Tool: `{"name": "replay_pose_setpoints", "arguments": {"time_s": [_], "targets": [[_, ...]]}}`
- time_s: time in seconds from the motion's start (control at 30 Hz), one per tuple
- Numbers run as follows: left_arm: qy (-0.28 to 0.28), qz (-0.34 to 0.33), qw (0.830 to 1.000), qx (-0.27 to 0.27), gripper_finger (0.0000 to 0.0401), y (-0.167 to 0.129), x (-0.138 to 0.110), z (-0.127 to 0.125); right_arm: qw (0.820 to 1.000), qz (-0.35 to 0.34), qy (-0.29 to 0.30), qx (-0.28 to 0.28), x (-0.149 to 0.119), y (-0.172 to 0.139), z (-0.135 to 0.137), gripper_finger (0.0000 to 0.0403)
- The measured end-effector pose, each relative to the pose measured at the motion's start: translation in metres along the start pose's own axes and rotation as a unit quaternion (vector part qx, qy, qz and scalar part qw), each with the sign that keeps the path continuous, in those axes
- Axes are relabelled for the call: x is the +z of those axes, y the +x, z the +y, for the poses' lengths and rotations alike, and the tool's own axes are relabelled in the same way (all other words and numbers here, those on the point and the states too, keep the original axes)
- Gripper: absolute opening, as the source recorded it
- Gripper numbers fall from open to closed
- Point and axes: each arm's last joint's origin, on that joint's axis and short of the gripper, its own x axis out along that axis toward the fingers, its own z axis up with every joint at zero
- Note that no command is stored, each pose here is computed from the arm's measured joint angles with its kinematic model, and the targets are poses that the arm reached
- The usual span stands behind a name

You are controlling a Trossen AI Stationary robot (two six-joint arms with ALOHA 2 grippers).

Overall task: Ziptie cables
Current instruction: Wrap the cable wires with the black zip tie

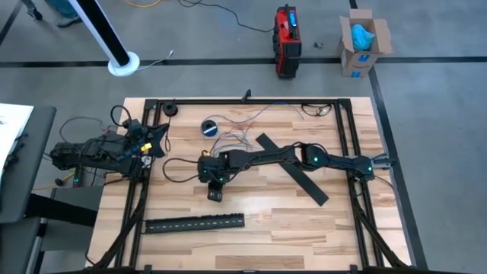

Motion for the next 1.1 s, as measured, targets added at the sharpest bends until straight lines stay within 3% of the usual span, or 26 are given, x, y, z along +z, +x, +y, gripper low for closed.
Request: {"name": "replay_pose_setpoints", "arguments": {"time_s": [0.27, 0.4, 0.5, 0.73, 0.93, 1.0, 1.1], "targets": [[0.001, 0.0, 1.0, 0.0, 0.0, 0.0, 0.0, 0.0, 0.987, 0.16, 0.027, -0.017, -0.034, -0.007, 0.021, 0.0054], [0.012, 0.002, 1.0, -0.005, 0.0, 0.0, 0.0, 0.0, 0.968, 0.235, 0.083, -0.037, -0.049, -0.014, 0.028, 0.0054], [0.016, 0.006, 1.0, -0.013, 0.0, 0.0, 0.0, -0.001, 0.954, 0.281, 0.093, -0.053, -0.058, -0.019, 0.035, 0.0054], [0.016, 0.006, 1.0, -0.017, 0.0, 0.0, 0.0, -0.001, 0.944, 0.298, 0.076, -0.119, -0.063, -0.051, 0.047, 0.0054], [0.011, 0.01, 0.999, -0.028, 0.0, 0.0, 0.0, -0.002, 0.973, 0.178, 0.075, -0.126, -0.039, -0.11, 0.058, 0.0054], [0.007, 0.01, 0.999, -0.029, 0.0, 0.0, 0.0, -0.002, 0.973, 0.157, 0.077, -0.149, -0.036, -0.119, 0.057, 0.0055], [0.005, 0.01, 0.999, -0.03, 0.0, 0.0, 0.0, -0.002, 0.963, 0.176, 0.131, -0.157, -0.037, -0.12, 0.042, 0.0067]]}}
